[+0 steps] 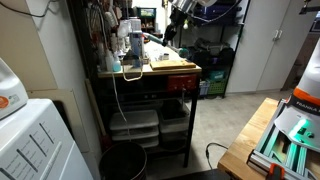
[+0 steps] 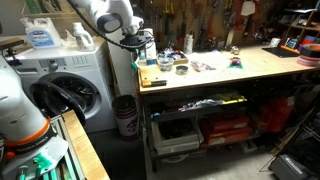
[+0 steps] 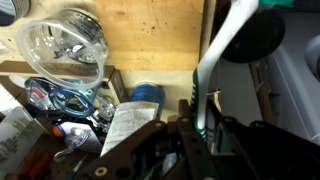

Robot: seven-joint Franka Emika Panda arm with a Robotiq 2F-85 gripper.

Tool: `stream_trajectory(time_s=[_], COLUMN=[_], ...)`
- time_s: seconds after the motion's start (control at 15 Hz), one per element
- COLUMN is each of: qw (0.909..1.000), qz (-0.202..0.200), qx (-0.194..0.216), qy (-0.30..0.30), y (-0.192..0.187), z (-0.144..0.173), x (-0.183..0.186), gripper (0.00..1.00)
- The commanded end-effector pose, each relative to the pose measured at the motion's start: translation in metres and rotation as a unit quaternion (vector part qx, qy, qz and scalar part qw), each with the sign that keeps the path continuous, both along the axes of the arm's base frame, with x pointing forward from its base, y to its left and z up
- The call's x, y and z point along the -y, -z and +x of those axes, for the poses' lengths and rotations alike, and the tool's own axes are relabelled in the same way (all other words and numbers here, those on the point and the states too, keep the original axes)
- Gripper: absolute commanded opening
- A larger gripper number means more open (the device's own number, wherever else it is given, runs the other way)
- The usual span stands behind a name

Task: Pick up the white and green brush from the table and hang it on the wall

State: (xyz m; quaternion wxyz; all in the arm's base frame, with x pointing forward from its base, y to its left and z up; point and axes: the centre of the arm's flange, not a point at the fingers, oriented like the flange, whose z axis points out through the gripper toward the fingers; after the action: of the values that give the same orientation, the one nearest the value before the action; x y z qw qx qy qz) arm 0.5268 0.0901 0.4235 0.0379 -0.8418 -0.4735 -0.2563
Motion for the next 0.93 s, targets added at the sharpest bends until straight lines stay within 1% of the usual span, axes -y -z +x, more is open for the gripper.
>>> stream_trajectory(time_s=[0.0, 0.07, 0.13, 0.2, 0.4, 0.47, 0.67, 0.87], qw=[0.9978, 0.996, 0.9948, 0.9973, 0.9957, 0.9956, 0.9887, 0.9789], qz=[0.038, 0.052, 0.057, 0.041, 0.049, 0.049, 0.097, 0.139], qx=[0.037, 0.053, 0.057, 0.046, 0.06, 0.06, 0.094, 0.127], qy=[-0.039, -0.05, -0.063, -0.039, -0.051, -0.052, -0.066, -0.079], y=[-0.016, -0.021, -0.025, -0.023, -0.032, -0.032, -0.049, -0.077], z=[-0.038, -0.042, -0.046, -0.022, -0.031, -0.032, -0.037, -0.047], x=[0.013, 0.013, 0.015, 0.003, 0.006, 0.006, -0.008, -0.02], gripper=[0.05, 0.05, 0.05, 0.19, 0.19, 0.05, 0.05, 0.05])
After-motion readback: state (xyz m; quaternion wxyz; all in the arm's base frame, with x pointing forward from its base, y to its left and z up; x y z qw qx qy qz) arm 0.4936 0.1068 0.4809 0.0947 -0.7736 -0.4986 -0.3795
